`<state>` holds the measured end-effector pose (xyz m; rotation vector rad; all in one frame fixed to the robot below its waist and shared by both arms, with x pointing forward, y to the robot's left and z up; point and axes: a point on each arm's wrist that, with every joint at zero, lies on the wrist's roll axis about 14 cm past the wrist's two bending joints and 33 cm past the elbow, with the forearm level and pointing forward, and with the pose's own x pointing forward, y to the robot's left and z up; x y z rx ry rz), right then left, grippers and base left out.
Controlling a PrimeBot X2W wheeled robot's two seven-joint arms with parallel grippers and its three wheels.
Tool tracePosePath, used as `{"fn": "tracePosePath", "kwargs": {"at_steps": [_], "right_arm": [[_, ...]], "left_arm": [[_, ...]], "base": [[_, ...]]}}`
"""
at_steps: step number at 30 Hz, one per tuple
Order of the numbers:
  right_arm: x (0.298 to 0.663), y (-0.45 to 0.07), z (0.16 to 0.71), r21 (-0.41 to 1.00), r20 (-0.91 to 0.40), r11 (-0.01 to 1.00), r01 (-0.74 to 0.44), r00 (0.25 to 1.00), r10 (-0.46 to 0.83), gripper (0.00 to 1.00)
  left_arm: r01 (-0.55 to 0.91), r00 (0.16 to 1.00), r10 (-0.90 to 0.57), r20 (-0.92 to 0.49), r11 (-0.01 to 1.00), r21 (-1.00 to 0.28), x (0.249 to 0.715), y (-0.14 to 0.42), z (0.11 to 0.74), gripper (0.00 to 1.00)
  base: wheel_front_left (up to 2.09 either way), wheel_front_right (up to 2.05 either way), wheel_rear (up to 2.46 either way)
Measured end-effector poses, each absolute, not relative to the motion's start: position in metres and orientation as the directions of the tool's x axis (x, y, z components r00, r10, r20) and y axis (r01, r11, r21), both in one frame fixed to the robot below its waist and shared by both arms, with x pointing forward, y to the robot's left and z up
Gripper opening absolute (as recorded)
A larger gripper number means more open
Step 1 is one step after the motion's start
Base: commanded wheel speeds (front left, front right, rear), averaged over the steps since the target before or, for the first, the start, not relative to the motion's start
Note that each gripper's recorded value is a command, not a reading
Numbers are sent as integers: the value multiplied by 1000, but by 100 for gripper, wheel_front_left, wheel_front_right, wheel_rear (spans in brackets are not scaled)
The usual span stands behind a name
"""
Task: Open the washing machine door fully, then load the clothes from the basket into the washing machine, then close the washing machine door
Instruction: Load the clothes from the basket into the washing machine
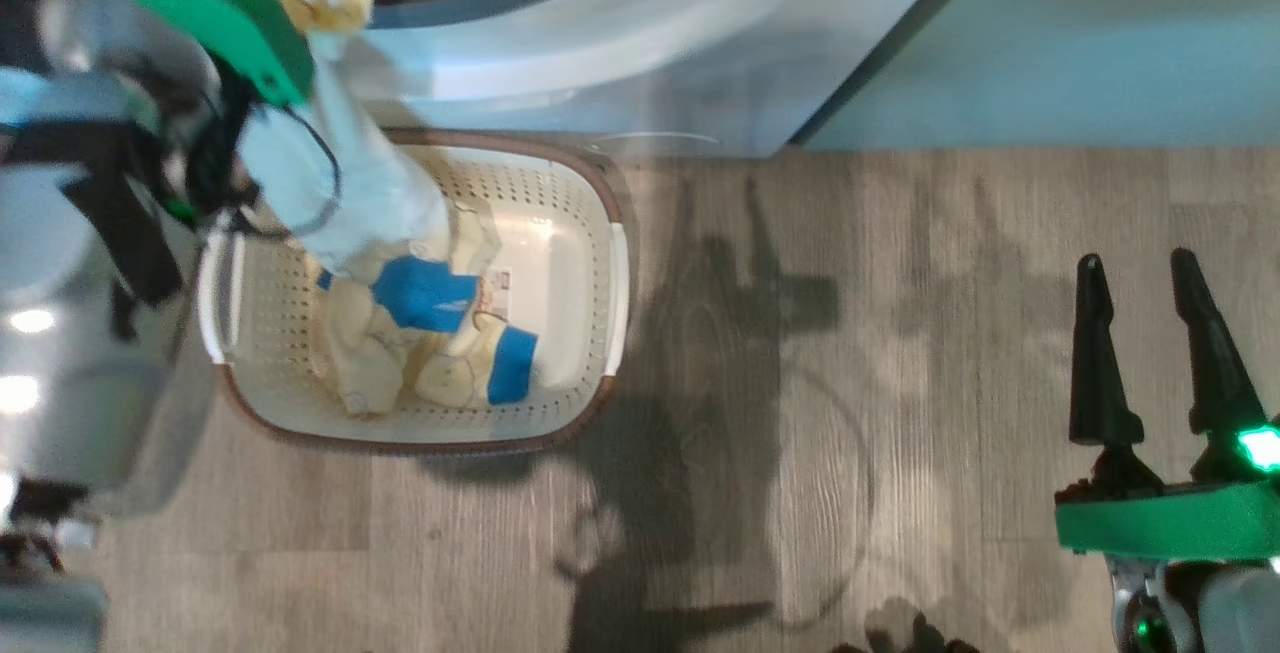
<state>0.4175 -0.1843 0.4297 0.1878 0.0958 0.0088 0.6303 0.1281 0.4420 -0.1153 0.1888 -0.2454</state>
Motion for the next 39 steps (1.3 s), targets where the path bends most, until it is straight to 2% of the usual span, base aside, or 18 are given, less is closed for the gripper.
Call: {"fn": "tracePosePath", "kwargs": {"at_steps": [9,16,22,27,33,36,39], "right_arm": [[421,-191,415,190,-131,981,27,991,-2,100],[422,-200,409,195,-149,979,59,988,-30,100],[418,-207,405,194,-167,977,85,985,-53,100],[414,-211,401,184,-186,978,103,980,-69,100],[414,-213,394,186,-203,976,111,977,-73,100],[416,-212,392,185,-205,977,109,976,-70,100],[422,-211,393,186,-193,978,100,979,-63,100]], "left_arm": [[230,901,-273,-337,960,-162,682,124,418,0],[217,896,-265,-355,961,-171,717,123,414,0],[213,942,-240,-234,968,-134,739,121,428,0],[204,979,-205,-12,976,-82,760,122,464,0],[224,957,-225,185,974,25,768,114,498,0],[214,949,-210,236,977,11,772,115,509,0],[215,961,-212,176,977,2,773,116,489,0]], "base": [[0,0,0],[0,0,0],[0,0,0],[0,0,0],[0,0,0],[0,0,0],[0,0,0]]}}
